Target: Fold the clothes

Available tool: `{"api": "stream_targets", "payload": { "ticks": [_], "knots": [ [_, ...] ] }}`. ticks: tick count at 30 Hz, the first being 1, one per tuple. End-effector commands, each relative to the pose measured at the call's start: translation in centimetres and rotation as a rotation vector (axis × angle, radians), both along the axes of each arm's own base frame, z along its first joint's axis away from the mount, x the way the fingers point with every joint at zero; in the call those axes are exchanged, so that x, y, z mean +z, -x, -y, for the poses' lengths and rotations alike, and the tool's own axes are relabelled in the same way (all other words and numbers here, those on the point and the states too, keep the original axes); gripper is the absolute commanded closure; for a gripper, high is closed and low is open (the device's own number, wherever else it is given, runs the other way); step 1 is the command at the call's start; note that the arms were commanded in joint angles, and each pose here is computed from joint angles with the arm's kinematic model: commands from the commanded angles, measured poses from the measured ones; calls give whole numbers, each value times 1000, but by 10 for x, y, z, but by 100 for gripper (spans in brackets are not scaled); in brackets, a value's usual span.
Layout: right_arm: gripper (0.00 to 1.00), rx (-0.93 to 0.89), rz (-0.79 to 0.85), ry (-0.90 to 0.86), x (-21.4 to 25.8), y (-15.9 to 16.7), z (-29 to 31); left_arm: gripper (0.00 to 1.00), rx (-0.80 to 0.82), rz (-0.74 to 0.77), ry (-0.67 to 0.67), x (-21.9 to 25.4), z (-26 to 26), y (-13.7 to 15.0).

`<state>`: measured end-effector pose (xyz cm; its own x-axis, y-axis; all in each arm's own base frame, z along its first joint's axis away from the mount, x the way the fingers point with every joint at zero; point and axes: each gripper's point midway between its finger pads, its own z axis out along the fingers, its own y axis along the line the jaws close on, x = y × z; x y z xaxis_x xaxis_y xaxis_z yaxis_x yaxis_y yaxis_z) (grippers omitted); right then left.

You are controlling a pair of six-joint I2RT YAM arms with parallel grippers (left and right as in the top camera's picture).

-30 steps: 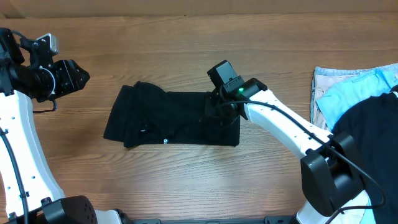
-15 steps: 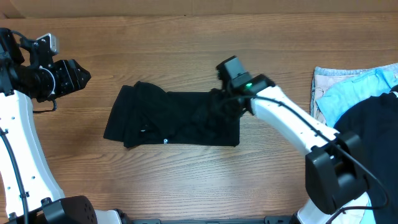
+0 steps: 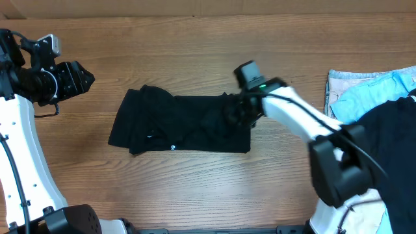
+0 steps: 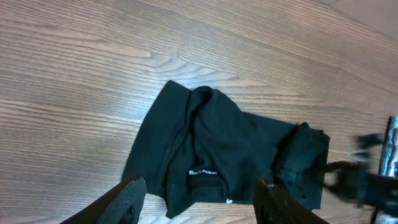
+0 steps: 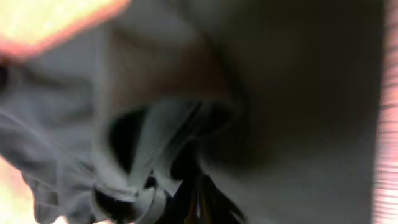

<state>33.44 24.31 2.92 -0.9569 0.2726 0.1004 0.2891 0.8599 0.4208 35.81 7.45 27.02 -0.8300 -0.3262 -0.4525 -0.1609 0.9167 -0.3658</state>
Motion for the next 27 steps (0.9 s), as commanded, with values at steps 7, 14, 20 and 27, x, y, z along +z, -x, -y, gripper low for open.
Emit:
{"api": "stream_targets", "payload": {
  "ticks": [7,14,20,27],
  "knots": [
    [96,498,103,-354,37,63,-110,41,-21,-10,-2,-5,5,0],
    [90,316,191,-206,58,18,-57,40,-21,-10,-3,-5,5,0],
    [90,31,97,-56,41,-12,13,39,-21,-16,-1,-7,4,-1],
    [89,-67,3,28,2,-6,29,39,-22,-17,0,-8,4,-1]
  ]
}}
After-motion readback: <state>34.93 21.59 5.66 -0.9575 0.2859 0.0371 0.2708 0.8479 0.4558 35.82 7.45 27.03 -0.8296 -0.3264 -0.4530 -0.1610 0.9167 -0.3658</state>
